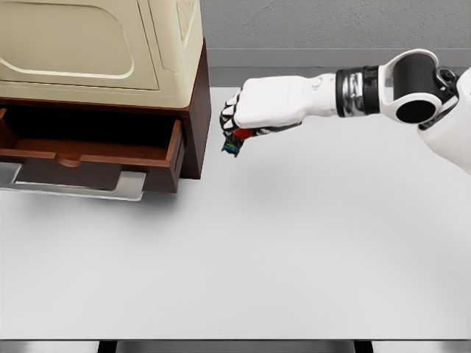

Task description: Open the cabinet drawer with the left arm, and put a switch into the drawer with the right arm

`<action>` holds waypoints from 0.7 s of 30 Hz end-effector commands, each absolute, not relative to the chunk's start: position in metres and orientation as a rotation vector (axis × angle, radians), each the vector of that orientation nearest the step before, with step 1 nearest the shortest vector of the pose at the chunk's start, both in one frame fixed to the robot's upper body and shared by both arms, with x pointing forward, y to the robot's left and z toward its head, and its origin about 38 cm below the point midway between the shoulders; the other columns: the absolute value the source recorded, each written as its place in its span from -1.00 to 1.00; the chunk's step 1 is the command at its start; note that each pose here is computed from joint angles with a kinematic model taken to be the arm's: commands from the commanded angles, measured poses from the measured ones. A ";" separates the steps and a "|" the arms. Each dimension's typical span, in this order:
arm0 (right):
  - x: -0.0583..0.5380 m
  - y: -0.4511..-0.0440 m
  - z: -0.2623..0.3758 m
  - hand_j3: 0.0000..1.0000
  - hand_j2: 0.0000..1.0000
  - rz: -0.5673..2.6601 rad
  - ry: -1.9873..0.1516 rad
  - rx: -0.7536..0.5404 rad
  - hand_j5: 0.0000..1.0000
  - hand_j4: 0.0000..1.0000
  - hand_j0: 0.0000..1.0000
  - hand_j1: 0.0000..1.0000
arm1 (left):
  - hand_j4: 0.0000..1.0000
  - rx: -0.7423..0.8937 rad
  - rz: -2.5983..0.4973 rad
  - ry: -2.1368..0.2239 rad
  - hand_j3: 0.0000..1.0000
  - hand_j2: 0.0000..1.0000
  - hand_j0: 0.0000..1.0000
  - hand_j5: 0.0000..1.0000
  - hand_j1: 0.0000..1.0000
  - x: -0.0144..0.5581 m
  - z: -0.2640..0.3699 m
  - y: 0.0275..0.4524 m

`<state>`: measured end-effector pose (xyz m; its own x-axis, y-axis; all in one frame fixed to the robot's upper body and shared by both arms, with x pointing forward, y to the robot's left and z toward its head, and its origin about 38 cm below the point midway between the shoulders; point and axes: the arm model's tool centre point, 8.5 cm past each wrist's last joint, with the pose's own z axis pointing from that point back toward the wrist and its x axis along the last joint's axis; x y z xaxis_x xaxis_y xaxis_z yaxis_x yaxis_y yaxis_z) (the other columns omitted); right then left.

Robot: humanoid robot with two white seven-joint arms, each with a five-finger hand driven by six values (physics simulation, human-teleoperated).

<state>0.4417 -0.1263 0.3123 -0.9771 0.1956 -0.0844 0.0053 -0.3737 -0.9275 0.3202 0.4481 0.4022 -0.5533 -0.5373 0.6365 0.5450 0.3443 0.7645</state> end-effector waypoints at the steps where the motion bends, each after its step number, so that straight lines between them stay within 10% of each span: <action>1: 0.437 -0.114 0.309 -0.22 -0.22 2.501 -1.711 -0.220 -0.22 -0.22 -0.22 -0.22 | 1.00 -0.012 -1.393 -1.643 1.00 1.00 1.00 1.00 1.00 0.321 0.402 0.448; 21: 0.409 -0.045 0.371 -0.22 -0.22 2.675 -1.862 -0.172 -0.22 -0.22 -0.22 -0.22 | 1.00 -0.012 -1.393 -1.627 1.00 1.00 1.00 1.00 1.00 0.321 0.397 0.450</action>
<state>0.4116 -0.0512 0.3748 -0.9844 -0.0271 -0.1737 0.1720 -0.3508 -0.9205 0.3212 0.4494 0.3972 -0.5450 -0.5441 0.6380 0.5518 0.3401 0.7615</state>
